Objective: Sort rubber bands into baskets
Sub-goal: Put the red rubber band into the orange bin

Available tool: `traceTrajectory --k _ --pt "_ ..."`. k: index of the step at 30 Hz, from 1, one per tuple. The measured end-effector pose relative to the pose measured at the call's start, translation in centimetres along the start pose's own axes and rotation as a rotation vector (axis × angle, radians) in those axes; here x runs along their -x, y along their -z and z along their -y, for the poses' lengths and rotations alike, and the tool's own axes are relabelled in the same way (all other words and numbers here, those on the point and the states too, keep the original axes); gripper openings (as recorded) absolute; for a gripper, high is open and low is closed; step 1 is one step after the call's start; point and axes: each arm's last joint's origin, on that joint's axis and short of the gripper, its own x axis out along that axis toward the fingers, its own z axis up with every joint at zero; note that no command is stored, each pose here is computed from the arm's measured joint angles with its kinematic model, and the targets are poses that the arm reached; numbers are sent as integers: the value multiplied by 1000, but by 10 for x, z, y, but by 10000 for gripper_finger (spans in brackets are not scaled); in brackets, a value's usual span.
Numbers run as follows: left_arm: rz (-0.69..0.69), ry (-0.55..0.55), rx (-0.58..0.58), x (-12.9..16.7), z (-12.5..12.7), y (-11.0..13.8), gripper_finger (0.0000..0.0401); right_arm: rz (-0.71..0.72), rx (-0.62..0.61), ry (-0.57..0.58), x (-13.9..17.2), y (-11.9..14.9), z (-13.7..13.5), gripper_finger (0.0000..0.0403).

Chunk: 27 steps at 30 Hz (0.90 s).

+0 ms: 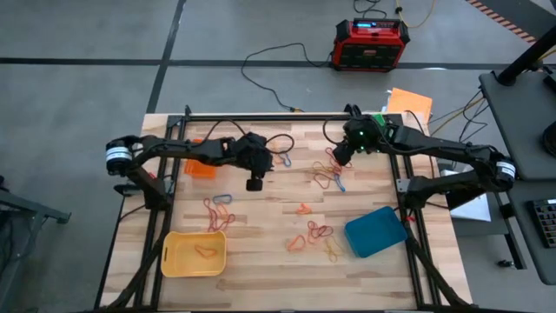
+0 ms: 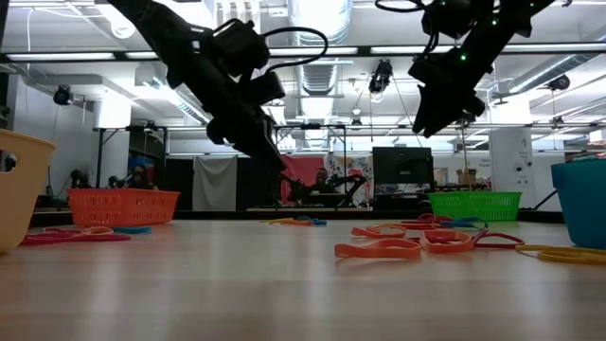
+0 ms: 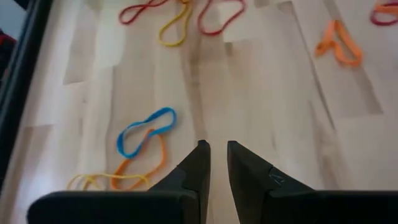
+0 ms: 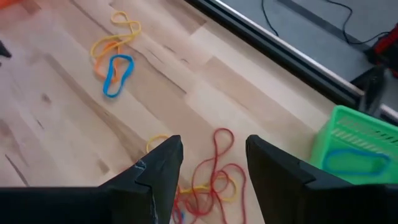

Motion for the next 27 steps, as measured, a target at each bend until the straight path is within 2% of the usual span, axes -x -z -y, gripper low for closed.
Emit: traceTrajectory --k 3,6,9,11,15,21,27 --pt "-24 -19 15 5 1 2 38 14 -10 -21 -4 3 0 174" --pt "-166 -29 74 19 1 7 38 23 -23 -25 -5 3 0 174" --pt "-372 48 86 45 3 4 38 22 -32 -25 -5 3 0 174" --pt "-438 96 104 63 1 -5 38 23 -39 -25 -5 3 0 174" --pt "-524 262 138 83 4 -11 38 38 -47 -30 -5 2 -1 174" --pt "-596 318 153 82 14 0 38 68 -50 -39 -5 -1 -2 174" --pt "-664 394 61 78 34 11 39 63 -47 -37 -5 -1 -2 174"
